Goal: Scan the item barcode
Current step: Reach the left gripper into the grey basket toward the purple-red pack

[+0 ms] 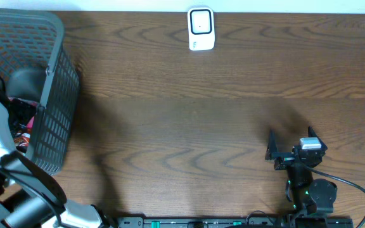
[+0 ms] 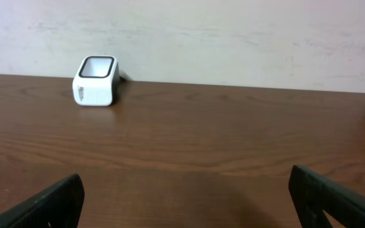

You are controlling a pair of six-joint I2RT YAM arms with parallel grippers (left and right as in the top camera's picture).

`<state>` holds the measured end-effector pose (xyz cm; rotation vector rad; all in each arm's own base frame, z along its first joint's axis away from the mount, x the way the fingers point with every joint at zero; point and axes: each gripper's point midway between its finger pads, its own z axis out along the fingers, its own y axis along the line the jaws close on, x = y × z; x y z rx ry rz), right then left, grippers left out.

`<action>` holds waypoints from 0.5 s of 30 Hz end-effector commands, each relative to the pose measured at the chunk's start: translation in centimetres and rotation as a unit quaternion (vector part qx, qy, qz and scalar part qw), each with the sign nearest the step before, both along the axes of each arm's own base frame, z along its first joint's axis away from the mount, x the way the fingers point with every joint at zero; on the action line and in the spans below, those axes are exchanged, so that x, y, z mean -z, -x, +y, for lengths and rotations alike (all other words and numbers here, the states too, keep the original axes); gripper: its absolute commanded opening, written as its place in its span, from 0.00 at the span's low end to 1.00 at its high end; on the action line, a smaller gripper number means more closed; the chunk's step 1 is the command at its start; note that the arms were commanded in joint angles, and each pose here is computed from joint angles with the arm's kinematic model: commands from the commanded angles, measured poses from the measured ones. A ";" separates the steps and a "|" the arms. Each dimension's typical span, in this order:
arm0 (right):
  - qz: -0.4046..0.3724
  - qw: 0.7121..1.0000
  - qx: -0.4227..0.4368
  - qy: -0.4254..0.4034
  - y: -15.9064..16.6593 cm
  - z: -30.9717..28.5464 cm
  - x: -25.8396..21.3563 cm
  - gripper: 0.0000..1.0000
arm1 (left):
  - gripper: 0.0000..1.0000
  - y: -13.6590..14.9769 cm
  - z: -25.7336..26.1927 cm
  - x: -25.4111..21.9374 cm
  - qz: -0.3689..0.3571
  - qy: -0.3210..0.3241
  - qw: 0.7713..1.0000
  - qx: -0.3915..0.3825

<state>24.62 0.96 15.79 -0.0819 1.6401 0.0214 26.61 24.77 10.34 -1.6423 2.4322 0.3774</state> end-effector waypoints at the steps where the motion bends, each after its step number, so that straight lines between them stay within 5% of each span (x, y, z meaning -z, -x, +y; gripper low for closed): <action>1: 0.000 1.000 0.005 0.008 0.0 -0.3 0.0 0.99 | 0.98 0.2 1.0 1.6 0.019 -0.006 0.999 -0.040; 4: 0.000 1.000 0.005 0.008 0.0 -0.3 0.0 0.99 | 0.95 0.2 0.7 3.3 0.033 0.012 0.999 -0.038; 11: 0.000 1.000 0.005 0.008 0.0 -0.3 0.0 0.99 | 0.08 -0.9 -0.8 4.7 0.014 0.065 0.997 -0.031; 15: 0.000 1.000 0.005 0.008 0.0 -0.3 0.0 0.99 | 0.07 -2.2 -2.0 2.0 -0.033 0.091 0.995 -0.005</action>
